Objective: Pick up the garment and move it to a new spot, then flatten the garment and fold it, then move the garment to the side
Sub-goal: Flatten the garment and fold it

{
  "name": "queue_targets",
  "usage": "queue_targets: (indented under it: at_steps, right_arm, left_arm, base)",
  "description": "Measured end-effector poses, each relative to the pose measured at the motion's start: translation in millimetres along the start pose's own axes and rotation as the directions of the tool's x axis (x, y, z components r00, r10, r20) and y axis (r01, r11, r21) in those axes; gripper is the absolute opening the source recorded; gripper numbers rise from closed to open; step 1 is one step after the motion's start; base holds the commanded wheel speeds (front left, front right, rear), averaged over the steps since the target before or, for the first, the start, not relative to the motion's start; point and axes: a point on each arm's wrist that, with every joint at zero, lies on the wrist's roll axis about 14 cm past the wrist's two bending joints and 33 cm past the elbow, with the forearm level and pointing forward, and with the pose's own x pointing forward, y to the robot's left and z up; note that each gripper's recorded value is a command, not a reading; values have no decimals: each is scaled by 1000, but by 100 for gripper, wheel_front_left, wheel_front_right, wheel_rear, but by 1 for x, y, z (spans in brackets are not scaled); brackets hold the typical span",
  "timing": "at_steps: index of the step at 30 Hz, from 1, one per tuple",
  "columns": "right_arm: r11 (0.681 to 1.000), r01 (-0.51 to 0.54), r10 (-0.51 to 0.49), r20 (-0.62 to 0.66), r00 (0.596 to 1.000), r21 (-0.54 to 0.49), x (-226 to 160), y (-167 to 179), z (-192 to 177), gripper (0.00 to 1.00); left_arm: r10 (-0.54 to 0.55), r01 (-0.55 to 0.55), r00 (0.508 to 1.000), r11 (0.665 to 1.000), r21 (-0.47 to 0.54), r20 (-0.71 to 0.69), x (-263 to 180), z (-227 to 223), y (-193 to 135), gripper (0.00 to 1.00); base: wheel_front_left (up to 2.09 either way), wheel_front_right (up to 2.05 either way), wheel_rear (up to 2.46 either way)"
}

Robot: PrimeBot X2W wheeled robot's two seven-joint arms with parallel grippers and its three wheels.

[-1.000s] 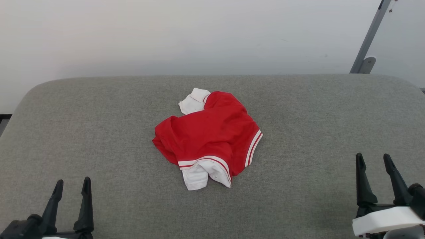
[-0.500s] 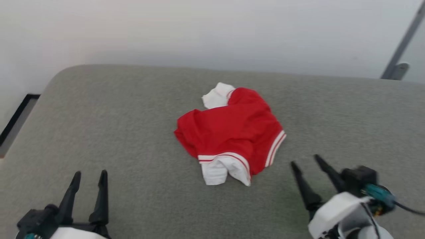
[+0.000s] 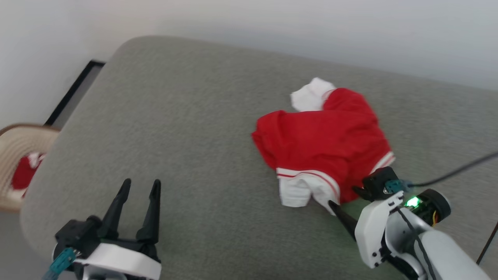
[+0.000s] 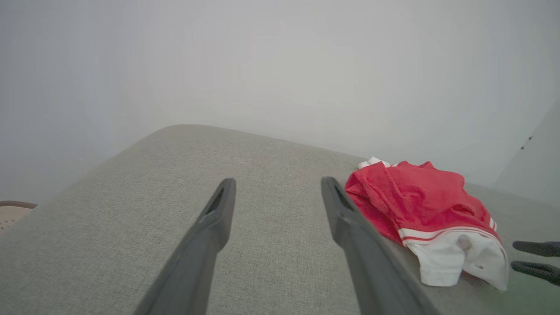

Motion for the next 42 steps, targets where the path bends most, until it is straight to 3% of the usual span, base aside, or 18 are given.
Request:
queue_targets:
  at_steps: [9,10,11,19,28,36,42]
  right_arm:
    - [992,-84,63,-204,977,-96,46,6,-26,100]
    - [991,-90,67,-212,975,-100,50,7,-27,41]
    - [989,-97,72,-215,974,-109,53,8,-28,0]
    - [992,-86,69,-185,980,-88,52,1,-15,0]
    - [989,-19,-3,-154,988,-144,-2,-37,8,0]
    - [985,124,-156,-314,937,-121,-68,-93,-36,0]
    - [979,197,-199,-410,890,-47,-84,-114,-77,0]
  left_arm:
    - [74,-74,997,997,-8,-23,-4,-4,16,100]
    - [83,-83,996,996,-10,-25,-5,-5,18,100]
    - [89,-89,996,996,-9,-28,-5,-6,19,100]
    - [90,-91,996,996,-10,-21,-2,-4,22,100]
    - [46,-46,999,999,-12,-23,10,-6,14,100]
    - [-10,9,999,1000,-16,-40,22,-13,-1,100]
    - [-22,21,998,1000,-17,-59,27,-18,-4,100]
  base:
    - [0,0,0]
    - [0,0,0]
    - [0,0,0]
    - [0,0,0]
    - [0,0,0]
    - [0,0,0]
    - [0,0,0]
